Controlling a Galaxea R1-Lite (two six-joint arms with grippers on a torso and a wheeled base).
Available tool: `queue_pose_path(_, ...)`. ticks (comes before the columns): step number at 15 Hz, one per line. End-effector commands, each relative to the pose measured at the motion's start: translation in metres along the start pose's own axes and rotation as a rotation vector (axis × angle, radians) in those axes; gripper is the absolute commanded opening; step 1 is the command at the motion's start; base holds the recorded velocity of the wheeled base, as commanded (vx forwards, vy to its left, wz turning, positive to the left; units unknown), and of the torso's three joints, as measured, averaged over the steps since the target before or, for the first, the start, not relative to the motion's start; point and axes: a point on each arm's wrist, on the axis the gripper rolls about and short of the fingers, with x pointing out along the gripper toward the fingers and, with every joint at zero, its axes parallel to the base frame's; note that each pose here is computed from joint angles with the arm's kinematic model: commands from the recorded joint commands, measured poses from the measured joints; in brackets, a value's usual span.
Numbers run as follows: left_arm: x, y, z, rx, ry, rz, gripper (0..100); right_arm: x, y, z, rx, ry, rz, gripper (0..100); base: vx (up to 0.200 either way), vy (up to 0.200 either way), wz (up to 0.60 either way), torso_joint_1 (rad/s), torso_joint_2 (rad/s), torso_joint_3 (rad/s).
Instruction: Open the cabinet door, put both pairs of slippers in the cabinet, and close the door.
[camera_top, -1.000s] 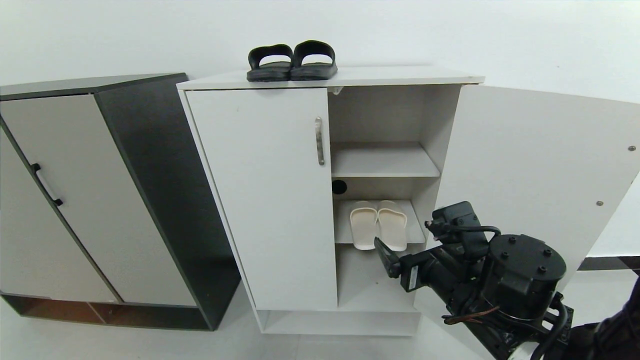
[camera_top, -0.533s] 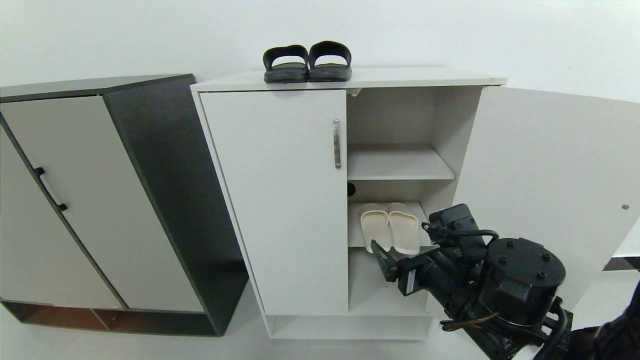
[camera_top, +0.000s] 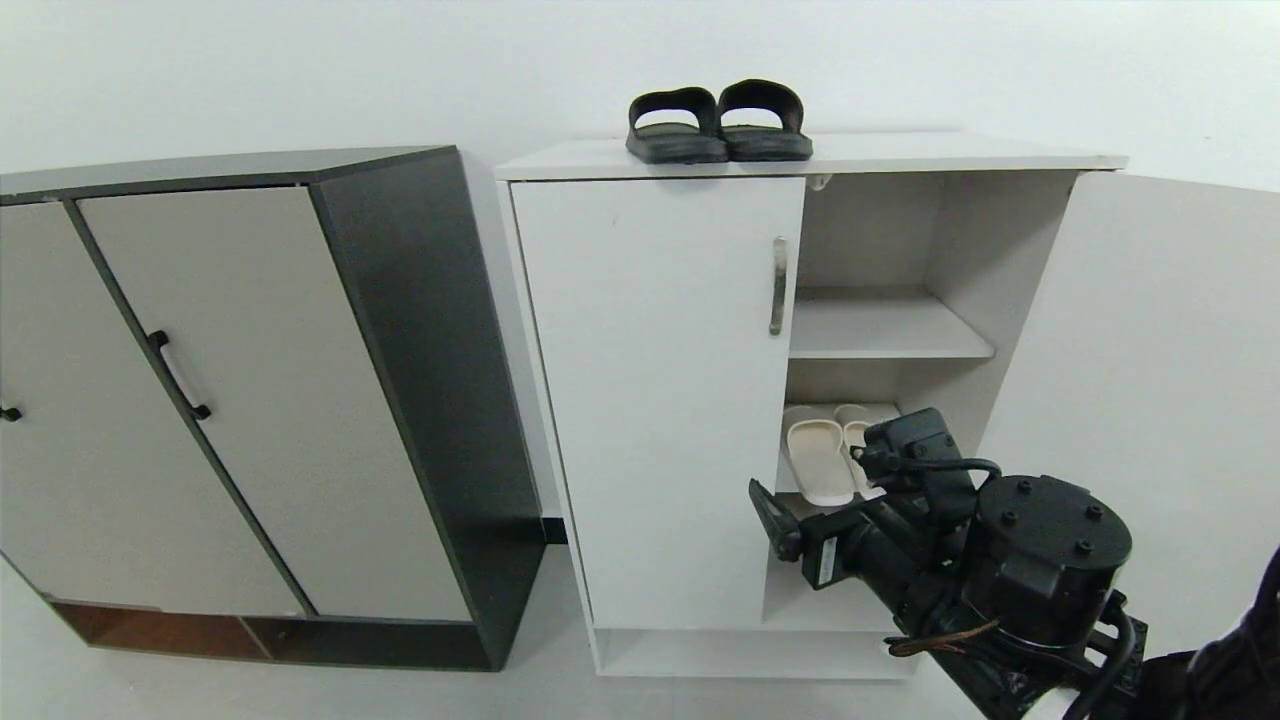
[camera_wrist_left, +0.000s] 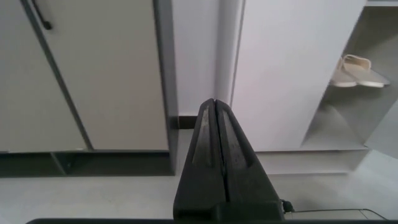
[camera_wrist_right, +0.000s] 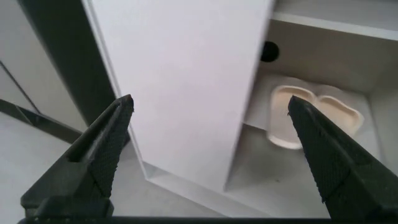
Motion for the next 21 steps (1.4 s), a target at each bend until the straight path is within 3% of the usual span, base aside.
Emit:
queue_pose_path(1,0.000,0.000,0.000,0.000,0.001,0.000,0,0.000,0.000,-0.001,-0.001,0.002,0.001,100,0.000,0.000,0.00,0.000,0.00,0.000)
queue_pose_path(9,0.000,0.000,0.000,-0.003,0.001,0.001,0,0.004,-0.010,-0.016,-0.065,0.033,-0.017,100,0.000,0.000,0.00,0.000,0.00,0.000)
queue_pose_path(17,0.000,0.000,0.000,-0.005,0.001,0.001,0,0.009,-0.012,-0.023,-0.079,-0.002,-0.026,100,0.000,0.000,0.00,0.000,0.00,0.000)
queue_pose_path(21,0.000,0.000,0.000,-0.005,0.001,0.003,0,0.009,-0.013,-0.024,-0.081,0.001,-0.028,100,0.000,0.000,0.00,0.155,-0.12,-0.129)
